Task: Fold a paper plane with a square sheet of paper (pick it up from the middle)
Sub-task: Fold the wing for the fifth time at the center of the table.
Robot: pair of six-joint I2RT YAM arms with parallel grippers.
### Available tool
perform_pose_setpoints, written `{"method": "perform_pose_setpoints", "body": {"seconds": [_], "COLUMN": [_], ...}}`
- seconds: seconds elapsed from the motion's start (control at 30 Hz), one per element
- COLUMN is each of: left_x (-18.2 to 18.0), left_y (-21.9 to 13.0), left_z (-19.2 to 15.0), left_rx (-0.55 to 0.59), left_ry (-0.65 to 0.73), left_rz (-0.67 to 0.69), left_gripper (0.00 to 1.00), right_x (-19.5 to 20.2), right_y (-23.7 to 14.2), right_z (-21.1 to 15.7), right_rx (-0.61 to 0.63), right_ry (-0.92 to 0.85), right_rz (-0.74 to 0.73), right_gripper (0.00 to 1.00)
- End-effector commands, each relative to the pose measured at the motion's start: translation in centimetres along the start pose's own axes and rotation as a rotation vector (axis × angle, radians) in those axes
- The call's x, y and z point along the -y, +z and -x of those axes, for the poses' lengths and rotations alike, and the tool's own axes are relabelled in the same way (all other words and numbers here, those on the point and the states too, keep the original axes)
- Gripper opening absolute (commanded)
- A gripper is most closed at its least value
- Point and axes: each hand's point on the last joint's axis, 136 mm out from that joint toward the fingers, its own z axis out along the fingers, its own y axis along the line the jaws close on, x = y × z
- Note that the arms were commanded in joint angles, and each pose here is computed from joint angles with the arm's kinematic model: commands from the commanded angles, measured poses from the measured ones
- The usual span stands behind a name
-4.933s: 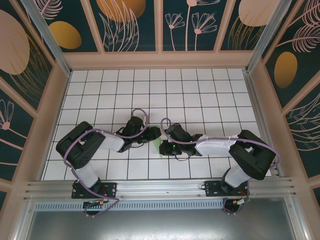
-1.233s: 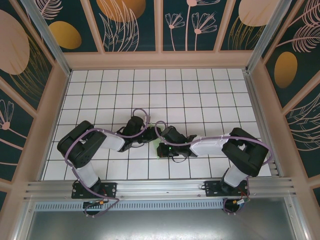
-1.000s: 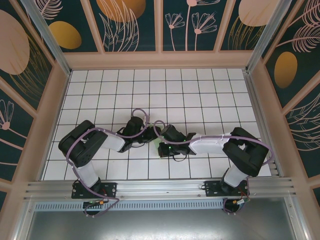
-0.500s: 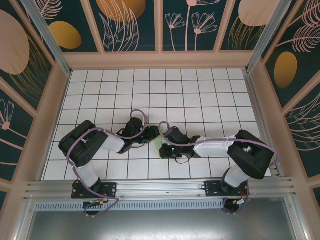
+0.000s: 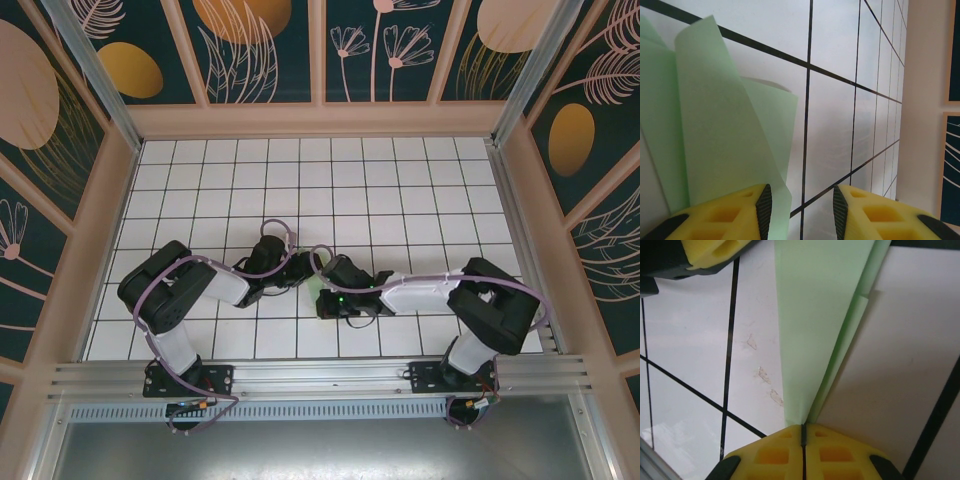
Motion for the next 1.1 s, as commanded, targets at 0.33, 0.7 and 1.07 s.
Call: {"method": "perform_pose_setpoints", "body": {"seconds": [0.33, 0.7, 1.07], "left_x": [-4.0, -3.5, -3.6], "left_y": [-0.6, -0.6, -0.6], "left_z": [-1.4, -1.2, -1.4], "left_rx": [-0.027, -0.021, -0.032], "left_ry": [-0.047, -0.054, -0.051], "left_rz": [0.144, 0.133, 0.135], "left_gripper": [0.41, 0.41, 0.41], "right_x": [-0.3, -4.1, -3.7], "right_y": [-2.7, -6.2, -2.7], "right_z": [1.5, 5.1, 4.4], "right_rx": [0.113, 0.266, 0.162], "right_ry": [0.045, 0.211, 0.262], "right_rz": [0.036, 0.462, 0.444], "right_gripper": [0.14, 0.08, 0.05]}}
